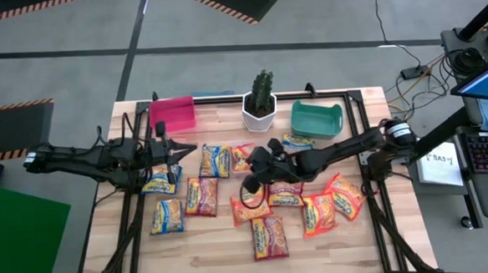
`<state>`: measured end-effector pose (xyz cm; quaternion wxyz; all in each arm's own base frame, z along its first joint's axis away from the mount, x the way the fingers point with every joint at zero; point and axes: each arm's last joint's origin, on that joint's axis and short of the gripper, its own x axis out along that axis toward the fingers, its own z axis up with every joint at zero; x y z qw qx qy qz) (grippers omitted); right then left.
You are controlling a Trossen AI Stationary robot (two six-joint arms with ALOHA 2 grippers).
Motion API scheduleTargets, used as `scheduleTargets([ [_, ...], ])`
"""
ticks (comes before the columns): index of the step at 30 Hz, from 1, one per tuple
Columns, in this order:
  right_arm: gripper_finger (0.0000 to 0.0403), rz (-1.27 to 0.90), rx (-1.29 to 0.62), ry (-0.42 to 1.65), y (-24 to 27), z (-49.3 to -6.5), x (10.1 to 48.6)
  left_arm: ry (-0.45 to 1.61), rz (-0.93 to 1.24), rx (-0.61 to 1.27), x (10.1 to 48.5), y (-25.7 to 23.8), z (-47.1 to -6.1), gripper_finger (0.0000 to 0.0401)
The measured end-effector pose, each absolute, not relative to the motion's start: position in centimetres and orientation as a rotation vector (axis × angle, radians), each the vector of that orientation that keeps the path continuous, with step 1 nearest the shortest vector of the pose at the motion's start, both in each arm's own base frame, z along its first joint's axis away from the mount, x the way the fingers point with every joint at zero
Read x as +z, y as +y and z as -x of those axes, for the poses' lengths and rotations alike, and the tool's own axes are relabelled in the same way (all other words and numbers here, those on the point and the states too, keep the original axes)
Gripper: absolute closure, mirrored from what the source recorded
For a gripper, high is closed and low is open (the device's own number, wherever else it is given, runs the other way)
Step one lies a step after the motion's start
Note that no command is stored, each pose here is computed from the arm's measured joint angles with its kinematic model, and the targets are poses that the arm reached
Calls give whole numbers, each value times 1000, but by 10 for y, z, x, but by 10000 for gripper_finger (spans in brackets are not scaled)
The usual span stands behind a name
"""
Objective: Sort Maruchan noodles
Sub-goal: Put the blue noodle pack into the red bin
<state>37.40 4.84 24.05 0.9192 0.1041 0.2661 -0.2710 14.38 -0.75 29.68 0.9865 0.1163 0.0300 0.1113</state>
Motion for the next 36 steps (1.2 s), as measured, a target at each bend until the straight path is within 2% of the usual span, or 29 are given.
scheduleTargets([
  [7, 390, -177, -516, 554, 60, -346, 230, 65, -220, 223, 296, -8, -145, 401],
  [20, 390, -175, -375, 366, 75, -297, 205, 67, -134, 225, 296, -8, -147, 401],
  [27, 390, -193, -376, 363, 73, -288, 188, 79, -131, 224, 295, -8, -150, 401],
  [36, 390, -205, -375, 350, 72, -287, 187, 110, -139, 222, 291, -9, -155, 401],
])
